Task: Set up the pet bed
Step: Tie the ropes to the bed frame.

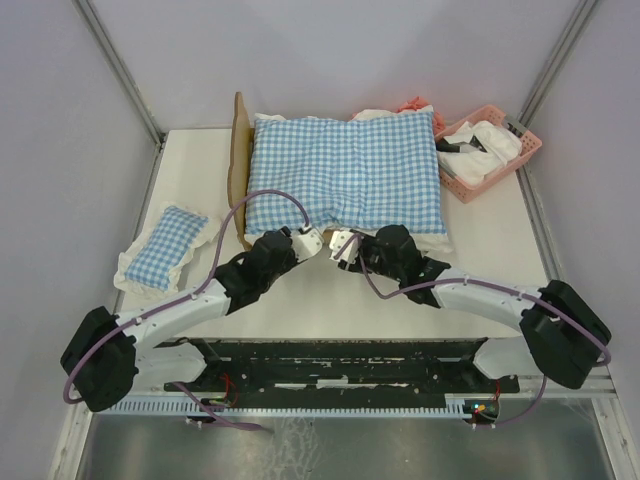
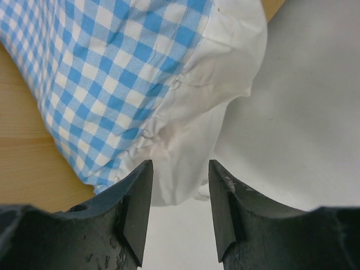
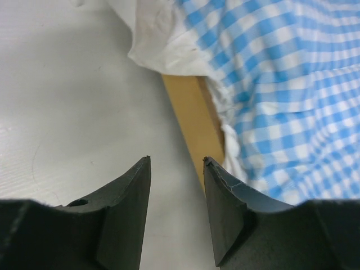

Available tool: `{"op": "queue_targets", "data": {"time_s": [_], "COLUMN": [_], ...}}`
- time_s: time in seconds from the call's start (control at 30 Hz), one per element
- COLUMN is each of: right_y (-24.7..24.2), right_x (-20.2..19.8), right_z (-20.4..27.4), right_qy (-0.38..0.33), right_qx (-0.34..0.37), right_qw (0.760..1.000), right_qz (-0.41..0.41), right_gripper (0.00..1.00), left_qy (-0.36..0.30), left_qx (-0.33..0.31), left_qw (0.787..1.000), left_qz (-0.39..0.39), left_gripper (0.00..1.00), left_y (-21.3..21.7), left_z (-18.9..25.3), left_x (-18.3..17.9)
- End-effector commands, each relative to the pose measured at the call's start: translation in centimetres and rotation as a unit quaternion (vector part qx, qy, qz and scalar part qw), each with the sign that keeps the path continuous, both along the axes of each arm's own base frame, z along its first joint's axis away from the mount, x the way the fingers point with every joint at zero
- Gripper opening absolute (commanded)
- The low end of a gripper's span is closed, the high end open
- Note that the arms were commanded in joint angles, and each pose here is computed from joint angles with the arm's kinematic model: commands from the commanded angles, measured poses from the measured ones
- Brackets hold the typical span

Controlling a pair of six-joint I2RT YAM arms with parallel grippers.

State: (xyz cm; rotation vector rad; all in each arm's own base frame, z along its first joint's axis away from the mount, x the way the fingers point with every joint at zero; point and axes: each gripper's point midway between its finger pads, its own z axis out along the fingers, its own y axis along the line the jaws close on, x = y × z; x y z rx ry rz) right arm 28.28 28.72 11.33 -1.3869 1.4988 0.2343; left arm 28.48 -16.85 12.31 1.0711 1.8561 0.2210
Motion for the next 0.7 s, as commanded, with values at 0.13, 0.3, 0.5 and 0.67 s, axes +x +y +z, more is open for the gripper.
{"op": "queue_targets", "data": {"time_s": [0.13,0.3,0.5,0.67], "right_y": [-1.7,-2.2,-2.5,-0.9], "right_x": [1.2,1.2,1.0,-1.0], "right_z": [5.0,5.2,5.6,5.9], "right_qy": [-0.069,-0.075,-0.079,-0.048], "right_qx": [0.054,0.061,0.065,0.078], "right_qw": [0.995,0.994,0.994,0.996], "right_qz": [-0.040,-0.044,-0.045,0.019], "right_gripper": [0.51,0.51,0.51,0.51], "left_qy": [-0.055,-0.048,-0.045,-0.058], "left_qx": [0.114,0.129,0.157,0.098], "left_qw": [0.992,0.990,0.986,0.994], "left_qz": [-0.014,-0.018,-0.013,-0.011], "left_gripper": [0.53,0.55,0.38,0.03], "left_y": [1.6,1.7,2.1,0.7], "left_z": [0.3,-1.0,-1.5,0.8], "left_x": [1.7,1.7,2.0,2.4]}}
